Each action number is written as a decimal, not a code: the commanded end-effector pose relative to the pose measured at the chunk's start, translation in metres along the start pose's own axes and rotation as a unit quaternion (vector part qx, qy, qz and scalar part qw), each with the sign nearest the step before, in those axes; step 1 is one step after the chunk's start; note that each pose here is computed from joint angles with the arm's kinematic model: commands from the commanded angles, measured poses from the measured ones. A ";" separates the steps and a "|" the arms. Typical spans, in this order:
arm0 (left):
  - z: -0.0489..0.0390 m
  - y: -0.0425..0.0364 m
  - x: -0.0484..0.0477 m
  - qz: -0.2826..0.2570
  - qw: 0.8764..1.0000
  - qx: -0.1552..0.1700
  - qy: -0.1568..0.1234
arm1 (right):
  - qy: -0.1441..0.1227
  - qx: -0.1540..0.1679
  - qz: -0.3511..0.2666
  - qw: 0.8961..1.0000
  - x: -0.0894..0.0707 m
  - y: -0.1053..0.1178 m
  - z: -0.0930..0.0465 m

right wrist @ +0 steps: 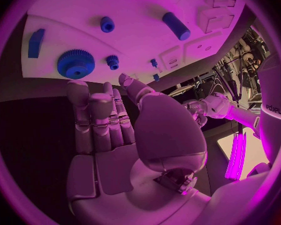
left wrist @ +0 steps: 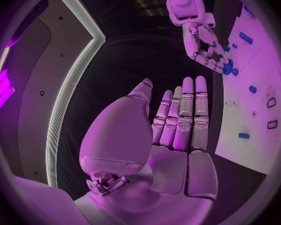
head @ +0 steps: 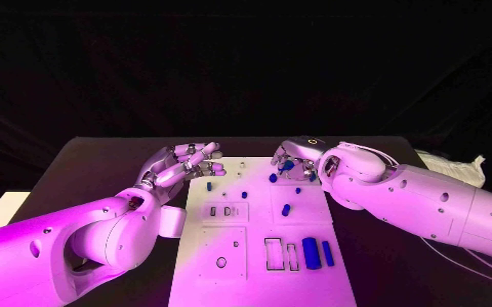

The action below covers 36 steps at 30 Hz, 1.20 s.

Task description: Assemble the parts on the task board

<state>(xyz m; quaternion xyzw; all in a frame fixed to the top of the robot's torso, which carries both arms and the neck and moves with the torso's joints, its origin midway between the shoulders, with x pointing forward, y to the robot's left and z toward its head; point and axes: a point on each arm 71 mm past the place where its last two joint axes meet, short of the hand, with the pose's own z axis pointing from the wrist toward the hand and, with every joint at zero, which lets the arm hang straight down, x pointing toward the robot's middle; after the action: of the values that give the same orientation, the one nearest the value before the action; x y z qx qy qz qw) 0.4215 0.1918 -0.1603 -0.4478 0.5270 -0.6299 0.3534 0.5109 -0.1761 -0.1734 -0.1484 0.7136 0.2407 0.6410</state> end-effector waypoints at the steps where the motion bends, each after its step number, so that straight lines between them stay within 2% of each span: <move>1: -0.0001 -0.0013 0.0024 -0.008 1.000 -0.001 0.010 | 0.032 0.004 -0.027 0.999 0.005 0.000 0.002; 36: -0.0011 -0.0025 0.0018 -0.009 1.000 -0.005 0.013 | 0.050 0.004 -0.034 0.998 0.011 0.000 0.011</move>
<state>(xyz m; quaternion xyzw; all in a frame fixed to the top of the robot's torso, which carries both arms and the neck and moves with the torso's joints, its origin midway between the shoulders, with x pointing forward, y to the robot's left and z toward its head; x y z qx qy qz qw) 0.4206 0.1931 -0.1591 -0.4505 0.5309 -0.6279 0.3478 0.5193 -0.1686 -0.1807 -0.1706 0.7340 0.2159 0.6209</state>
